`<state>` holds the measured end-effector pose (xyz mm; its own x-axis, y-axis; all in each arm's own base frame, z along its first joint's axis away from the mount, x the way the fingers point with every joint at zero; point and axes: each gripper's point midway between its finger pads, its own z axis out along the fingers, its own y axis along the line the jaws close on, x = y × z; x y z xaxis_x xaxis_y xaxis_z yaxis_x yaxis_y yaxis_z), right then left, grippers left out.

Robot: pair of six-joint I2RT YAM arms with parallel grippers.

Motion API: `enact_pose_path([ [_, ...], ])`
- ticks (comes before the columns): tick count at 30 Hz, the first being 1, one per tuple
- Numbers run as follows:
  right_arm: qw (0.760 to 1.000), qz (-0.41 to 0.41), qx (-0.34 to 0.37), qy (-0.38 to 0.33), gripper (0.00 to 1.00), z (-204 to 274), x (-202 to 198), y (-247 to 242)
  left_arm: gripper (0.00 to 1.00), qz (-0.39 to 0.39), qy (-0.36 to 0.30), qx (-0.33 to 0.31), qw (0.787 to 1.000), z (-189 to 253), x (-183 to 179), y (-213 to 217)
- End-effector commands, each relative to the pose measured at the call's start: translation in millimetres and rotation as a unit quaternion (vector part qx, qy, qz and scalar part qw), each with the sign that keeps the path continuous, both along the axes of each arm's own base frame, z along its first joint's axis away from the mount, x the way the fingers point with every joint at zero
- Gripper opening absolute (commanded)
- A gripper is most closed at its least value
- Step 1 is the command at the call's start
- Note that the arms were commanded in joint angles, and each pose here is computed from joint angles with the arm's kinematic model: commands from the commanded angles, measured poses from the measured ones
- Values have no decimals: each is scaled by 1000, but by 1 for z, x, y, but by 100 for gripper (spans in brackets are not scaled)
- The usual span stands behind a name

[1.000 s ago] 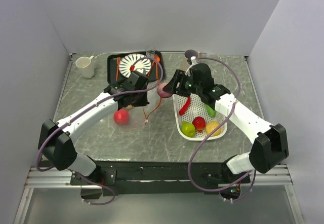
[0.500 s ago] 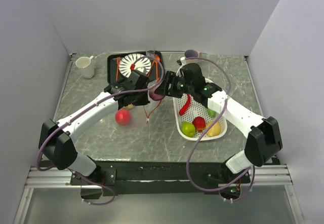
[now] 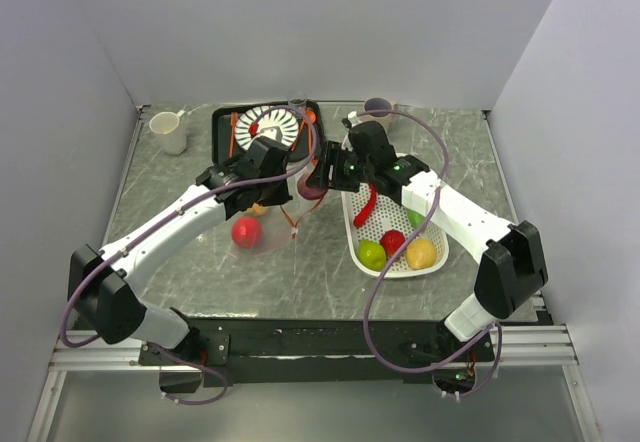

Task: Place the food in the zip-top bag and seal the zipper
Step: Place the fake vegetable in the zipper food storage bag.

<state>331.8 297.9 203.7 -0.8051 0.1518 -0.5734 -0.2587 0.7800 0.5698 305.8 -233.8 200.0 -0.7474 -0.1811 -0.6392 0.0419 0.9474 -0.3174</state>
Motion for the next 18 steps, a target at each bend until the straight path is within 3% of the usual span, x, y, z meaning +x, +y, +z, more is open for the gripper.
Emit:
enact_pose_path([
  [1, 999, 7, 0, -32, 72, 20, 8, 5, 1, 14, -40, -27, 999, 35, 4, 1],
  [6, 999, 11, 14, -44, 82, 31, 3, 4, 1, 16, -34, -20, 999, 28, 3, 2],
  [12, 998, -17, 5, -65, 86, 45, -1, -12, 1, 11, -29, -20, 999, 23, 4, -1],
  [15, 993, -88, -23, -81, 90, 38, 2, -43, 1, 10, -27, -18, 999, 22, 4, -1],
  [18, 978, -184, -48, -87, 100, 21, 7, -83, 1, 9, -26, -18, 999, 20, 4, -2],
])
